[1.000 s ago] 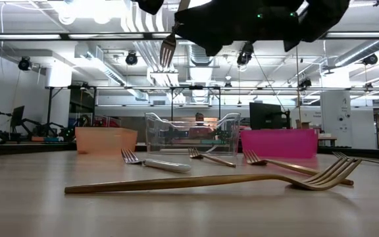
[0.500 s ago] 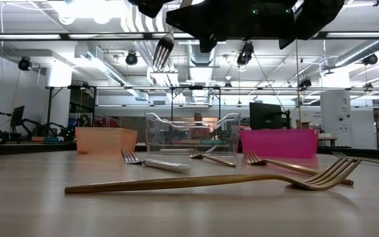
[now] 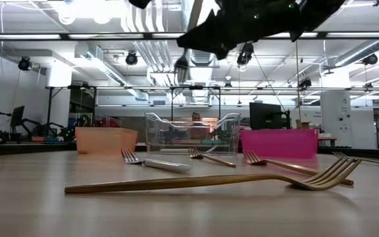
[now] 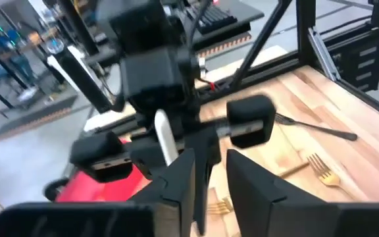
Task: Sort silverware by color (type)
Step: Put the white fork into the transparent bin
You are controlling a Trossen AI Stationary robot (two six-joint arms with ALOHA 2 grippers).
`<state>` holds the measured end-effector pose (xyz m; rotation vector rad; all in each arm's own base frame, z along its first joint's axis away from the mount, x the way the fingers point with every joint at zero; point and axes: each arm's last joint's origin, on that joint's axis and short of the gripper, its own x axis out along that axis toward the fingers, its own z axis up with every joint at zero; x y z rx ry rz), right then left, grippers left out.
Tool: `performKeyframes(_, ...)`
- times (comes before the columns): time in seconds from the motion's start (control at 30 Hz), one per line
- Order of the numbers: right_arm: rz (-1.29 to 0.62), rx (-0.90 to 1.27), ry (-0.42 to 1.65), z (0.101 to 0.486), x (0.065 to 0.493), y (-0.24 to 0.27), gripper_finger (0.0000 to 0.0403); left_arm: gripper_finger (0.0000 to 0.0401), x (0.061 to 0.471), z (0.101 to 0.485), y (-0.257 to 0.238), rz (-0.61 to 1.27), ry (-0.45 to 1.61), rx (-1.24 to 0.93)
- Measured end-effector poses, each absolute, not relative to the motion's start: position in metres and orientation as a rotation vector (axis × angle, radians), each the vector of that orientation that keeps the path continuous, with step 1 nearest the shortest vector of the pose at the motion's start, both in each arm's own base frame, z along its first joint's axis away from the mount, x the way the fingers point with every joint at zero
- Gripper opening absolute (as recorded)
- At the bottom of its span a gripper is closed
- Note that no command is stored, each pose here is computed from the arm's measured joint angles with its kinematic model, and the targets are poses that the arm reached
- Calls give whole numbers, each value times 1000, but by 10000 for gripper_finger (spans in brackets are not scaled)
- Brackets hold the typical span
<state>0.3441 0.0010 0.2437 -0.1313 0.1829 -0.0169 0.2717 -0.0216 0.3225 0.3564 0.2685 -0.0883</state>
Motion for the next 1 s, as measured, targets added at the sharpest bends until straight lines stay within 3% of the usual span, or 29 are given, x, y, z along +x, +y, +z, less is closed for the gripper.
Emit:
performKeyframes(0.23,-159,-165,294,264,344,-13,26,93,249,328,-16,12,240,406)
performKeyframes(0.6,-320,-206,366,315,369,-61,26,94,211,299,-10,155,152,386)
performKeyframes(1.0,-496,-106,556,296,402,-146,28,94,169,287,-3,313,16,315)
